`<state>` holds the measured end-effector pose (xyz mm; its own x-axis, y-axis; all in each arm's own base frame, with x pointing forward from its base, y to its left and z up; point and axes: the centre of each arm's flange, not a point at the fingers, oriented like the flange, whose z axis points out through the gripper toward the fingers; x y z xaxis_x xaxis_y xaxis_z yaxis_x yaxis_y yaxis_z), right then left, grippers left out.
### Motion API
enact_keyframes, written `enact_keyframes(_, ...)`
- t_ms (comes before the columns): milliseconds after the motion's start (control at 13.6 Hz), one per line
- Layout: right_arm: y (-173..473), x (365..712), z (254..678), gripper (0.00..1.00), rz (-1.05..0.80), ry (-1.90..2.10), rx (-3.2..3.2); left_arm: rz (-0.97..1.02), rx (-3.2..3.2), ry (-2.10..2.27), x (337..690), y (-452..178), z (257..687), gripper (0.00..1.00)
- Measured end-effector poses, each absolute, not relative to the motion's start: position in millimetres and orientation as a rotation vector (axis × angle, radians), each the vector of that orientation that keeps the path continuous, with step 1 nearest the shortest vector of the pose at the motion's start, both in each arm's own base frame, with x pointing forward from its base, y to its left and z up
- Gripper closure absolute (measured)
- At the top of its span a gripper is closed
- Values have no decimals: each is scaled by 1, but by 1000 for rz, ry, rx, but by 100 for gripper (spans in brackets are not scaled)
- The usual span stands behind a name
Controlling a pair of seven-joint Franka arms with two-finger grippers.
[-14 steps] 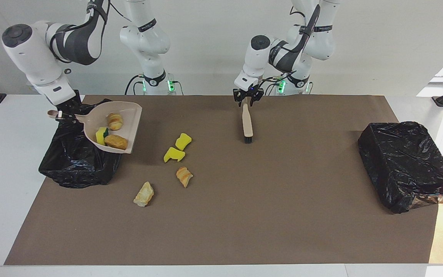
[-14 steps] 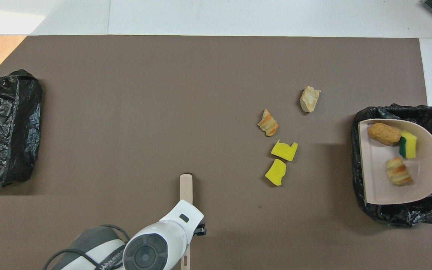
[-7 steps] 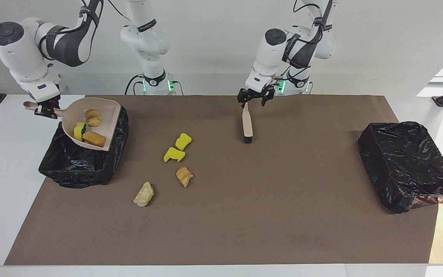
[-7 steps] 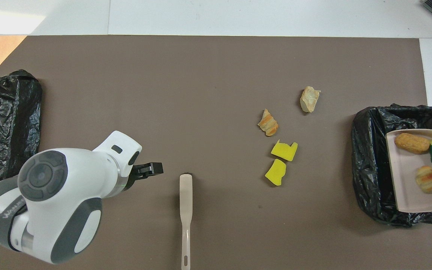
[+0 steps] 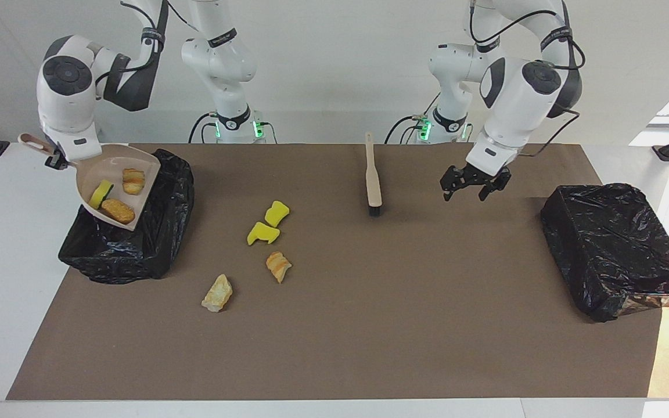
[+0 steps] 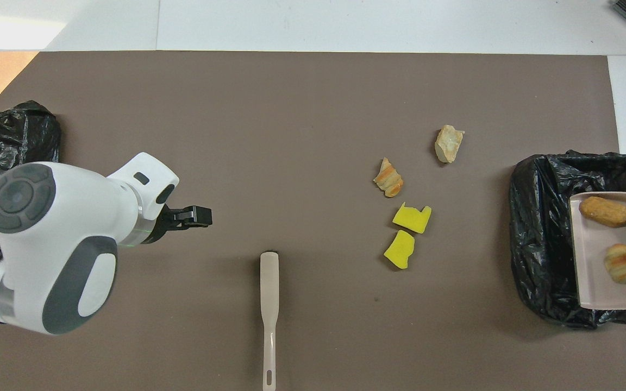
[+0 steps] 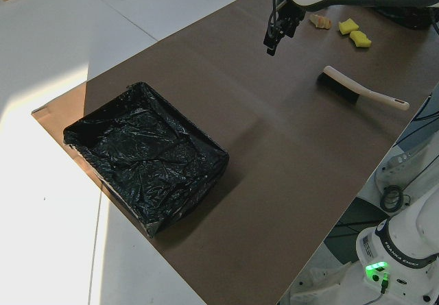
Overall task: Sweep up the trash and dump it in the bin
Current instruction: 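Tip the dustpan into the trash bag with the right gripper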
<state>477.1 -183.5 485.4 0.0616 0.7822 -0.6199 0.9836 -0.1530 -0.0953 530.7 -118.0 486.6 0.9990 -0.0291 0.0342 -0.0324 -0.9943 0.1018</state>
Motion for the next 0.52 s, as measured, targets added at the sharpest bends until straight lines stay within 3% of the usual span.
enact_keyframes(295,-160,472,491,68,-847,1736,1934,73,3050,-94,547,-61,526,0)
enact_keyframes(516,-151,470,494,68,-883,1689,1913,53,3093,-172,554,-52,564,0)
